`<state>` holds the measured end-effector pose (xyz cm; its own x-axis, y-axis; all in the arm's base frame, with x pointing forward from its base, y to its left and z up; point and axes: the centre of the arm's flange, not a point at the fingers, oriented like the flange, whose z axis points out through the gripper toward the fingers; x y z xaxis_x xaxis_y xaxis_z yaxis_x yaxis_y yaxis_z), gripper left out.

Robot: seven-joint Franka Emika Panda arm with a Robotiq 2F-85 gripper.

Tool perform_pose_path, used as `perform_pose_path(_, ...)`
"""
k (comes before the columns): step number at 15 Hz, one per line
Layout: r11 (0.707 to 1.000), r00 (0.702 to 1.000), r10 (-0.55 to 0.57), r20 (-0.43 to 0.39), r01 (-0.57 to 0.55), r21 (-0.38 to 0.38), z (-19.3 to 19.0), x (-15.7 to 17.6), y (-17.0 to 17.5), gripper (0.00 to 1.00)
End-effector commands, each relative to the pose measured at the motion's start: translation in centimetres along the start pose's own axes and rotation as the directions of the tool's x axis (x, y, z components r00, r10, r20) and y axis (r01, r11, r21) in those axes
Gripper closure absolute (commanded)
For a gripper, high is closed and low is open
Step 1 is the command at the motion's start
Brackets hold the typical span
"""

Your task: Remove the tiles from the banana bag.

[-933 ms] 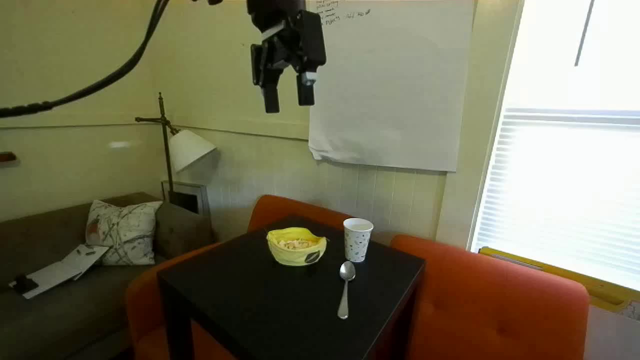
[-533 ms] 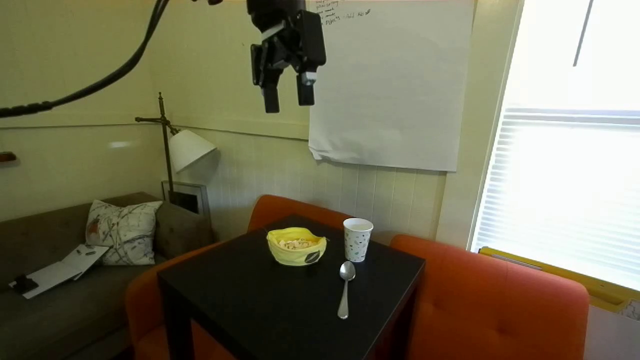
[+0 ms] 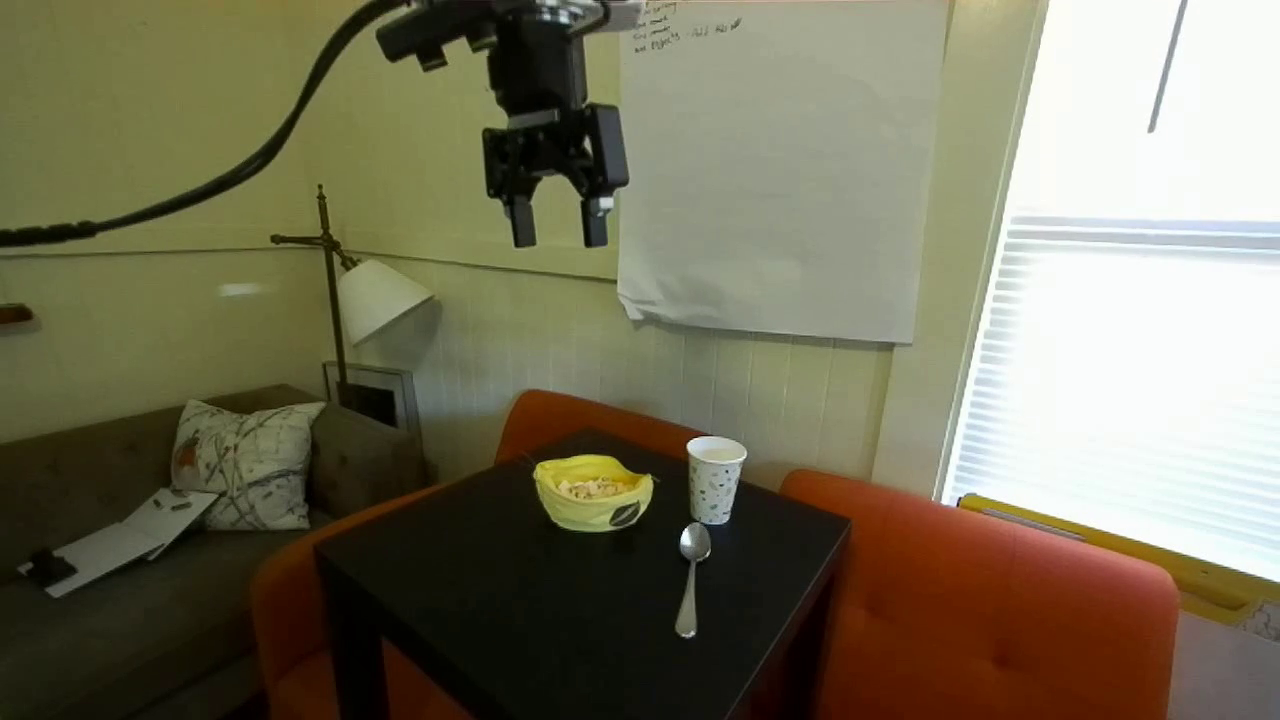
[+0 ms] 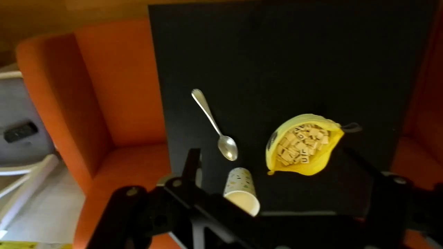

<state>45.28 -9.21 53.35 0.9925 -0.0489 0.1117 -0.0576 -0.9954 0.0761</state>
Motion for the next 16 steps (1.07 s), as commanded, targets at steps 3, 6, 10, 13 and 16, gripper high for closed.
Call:
perform_pose_path(3,0.95,0.949,-0.311,-0.047,0.311,0.002,7.2,5.4,-7.7,0.0)
perform_pose_path(6,0.917,0.916,-0.399,-0.038,0.399,-0.004,11.8,7.7,-10.6,0.0)
perform_pose_path(10,0.881,0.88,-0.473,-0.031,0.473,-0.022,17.1,10.0,-13.3,0.0)
perform_pose_path(13,0.848,0.848,-0.53,-0.019,0.529,-0.023,20.4,11.9,-14.7,0.0)
perform_pose_path(16,0.856,0.856,-0.517,-0.003,0.517,-0.006,20.7,10.3,-14.8,0.0)
